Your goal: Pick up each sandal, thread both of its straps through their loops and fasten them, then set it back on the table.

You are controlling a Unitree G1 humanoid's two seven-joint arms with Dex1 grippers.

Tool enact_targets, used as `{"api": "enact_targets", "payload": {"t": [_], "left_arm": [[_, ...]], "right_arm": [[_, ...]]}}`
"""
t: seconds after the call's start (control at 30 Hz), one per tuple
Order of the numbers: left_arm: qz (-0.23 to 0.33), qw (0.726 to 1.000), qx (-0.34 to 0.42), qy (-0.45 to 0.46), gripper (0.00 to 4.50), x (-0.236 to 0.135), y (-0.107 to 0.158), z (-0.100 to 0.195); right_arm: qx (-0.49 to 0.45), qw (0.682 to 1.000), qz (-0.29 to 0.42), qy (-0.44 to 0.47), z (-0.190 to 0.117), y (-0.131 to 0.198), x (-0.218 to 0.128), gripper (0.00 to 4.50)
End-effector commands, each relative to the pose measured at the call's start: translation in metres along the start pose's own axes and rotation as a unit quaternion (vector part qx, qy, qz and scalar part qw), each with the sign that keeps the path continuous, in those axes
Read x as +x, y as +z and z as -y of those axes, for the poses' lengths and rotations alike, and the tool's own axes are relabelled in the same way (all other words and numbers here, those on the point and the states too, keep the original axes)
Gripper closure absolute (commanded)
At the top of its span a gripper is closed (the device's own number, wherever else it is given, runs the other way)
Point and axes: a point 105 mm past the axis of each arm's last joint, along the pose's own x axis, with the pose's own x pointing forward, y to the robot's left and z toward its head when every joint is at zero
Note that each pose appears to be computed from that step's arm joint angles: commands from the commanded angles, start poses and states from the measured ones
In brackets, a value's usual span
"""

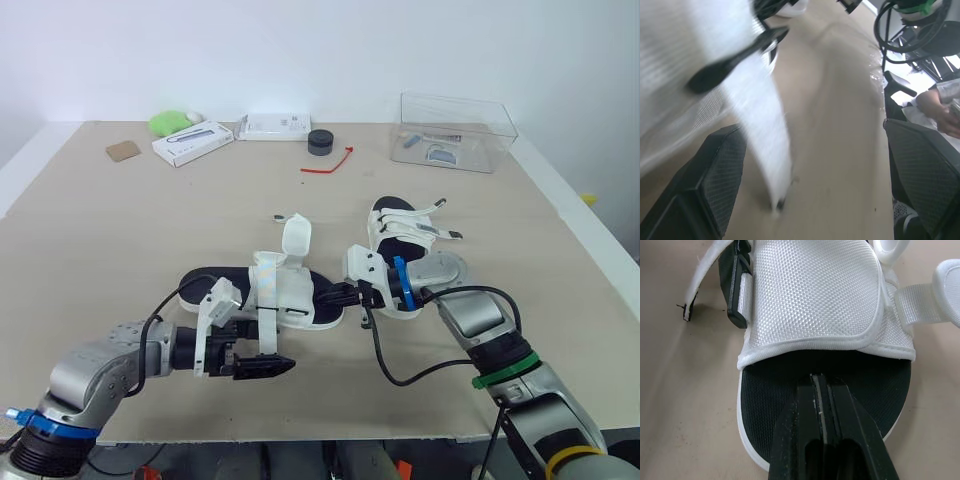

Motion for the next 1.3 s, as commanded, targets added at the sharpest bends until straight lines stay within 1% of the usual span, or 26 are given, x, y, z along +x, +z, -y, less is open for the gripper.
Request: {"api": "enact_targets", "payload": {"t": [0.03, 0.07, 0.1, 0.17, 0.2, 0.23, 0.27, 0.3, 0.33, 0.57, 0.7, 0.93, 1.0, 1.1, 1.13, 1.2, 1.23, 1.27, 1.3], "left_arm": [[-0.001, 1.000, 0.017, -0.010, 0.59, 0.002, 0.003, 0.001], [-0.003, 1.000, 0.015, -0.012, 0.87, 0.001, 0.002, 0.002], [-0.004, 1.000, 0.014, -0.014, 1.39, 0.001, 0.001, 0.003], [-0.002, 1.000, 0.006, -0.017, 2.24, -0.005, 0.002, 0.007], [0.000, 1.000, 0.002, -0.018, 2.96, -0.007, 0.002, 0.008], [-0.001, 1.000, 0.000, -0.021, 3.23, -0.009, 0.002, 0.010], [-0.003, 1.000, -0.002, -0.023, 3.80, -0.011, 0.002, 0.012], [-0.007, 1.000, -0.004, -0.026, 4.25, -0.013, 0.002, 0.014], [-0.012, 0.999, -0.004, -0.029, 4.41, -0.014, 0.001, 0.016], [-0.048, 0.997, 0.000, -0.056, 4.41, -0.024, -0.006, 0.035], [-0.075, 0.995, -0.012, -0.062, 4.41, -0.030, -0.025, 0.048], [-0.076, 0.996, 0.013, -0.044, 4.41, -0.031, -0.026, 0.047], [-0.081, 0.995, 0.052, -0.025, 4.41, -0.032, -0.025, 0.039], [-0.094, 0.988, 0.124, -0.004, 3.60, -0.033, -0.021, 0.030], [-0.099, 0.984, 0.147, -0.003, 3.25, -0.033, -0.021, 0.029], [-0.115, 0.972, 0.205, -0.010, 2.09, -0.034, -0.021, 0.029], [-0.126, 0.960, 0.248, -0.016, 1.78, -0.034, -0.022, 0.030], [-0.136, 0.952, 0.273, -0.019, 1.29, -0.035, -0.023, 0.030], [-0.151, 0.936, 0.318, -0.023, 0.98, -0.036, -0.026, 0.030]], "right_arm": [[-0.014, 1.000, 0.001, -0.002, 0.003, 0.006, -0.002, 4.50], [-0.015, 1.000, 0.001, -0.002, 0.003, 0.006, -0.002, 4.50], [-0.015, 1.000, 0.001, -0.002, 0.003, 0.006, -0.002, 4.50], [-0.015, 1.000, 0.000, -0.002, 0.003, 0.005, -0.002, 4.50], [-0.015, 1.000, 0.000, -0.002, 0.003, 0.005, -0.002, 4.50], [-0.015, 1.000, 0.000, -0.003, 0.003, 0.005, -0.002, 4.50], [-0.016, 1.000, 0.000, -0.003, 0.003, 0.005, -0.002, 4.50], [-0.016, 1.000, 0.000, -0.003, 0.002, 0.005, -0.002, 4.50], [-0.016, 1.000, 0.001, -0.003, 0.002, 0.005, -0.002, 4.50], [-0.018, 1.000, 0.001, -0.001, 0.002, 0.004, 0.000, 4.50], [-0.019, 1.000, 0.003, 0.001, 0.001, 0.004, 0.002, 4.50], [-0.019, 1.000, 0.005, 0.007, -0.002, 0.003, 0.004, 4.50], [-0.019, 1.000, 0.006, 0.007, -0.001, 0.004, 0.005, 4.50], [-0.021, 1.000, 0.006, 0.008, -0.001, 0.004, 0.005, 4.50], [-0.021, 1.000, 0.006, 0.008, -0.001, 0.004, 0.006, 4.50], [-0.021, 1.000, 0.007, 0.009, 0.000, 0.005, 0.006, 4.50], [-0.021, 1.000, 0.007, 0.010, 0.000, 0.005, 0.006, 4.50], [-0.021, 1.000, 0.007, 0.010, 0.000, 0.005, 0.006, 4.50], [-0.021, 1.000, 0.007, 0.011, 0.000, 0.004, 0.006, 4.50]]}}
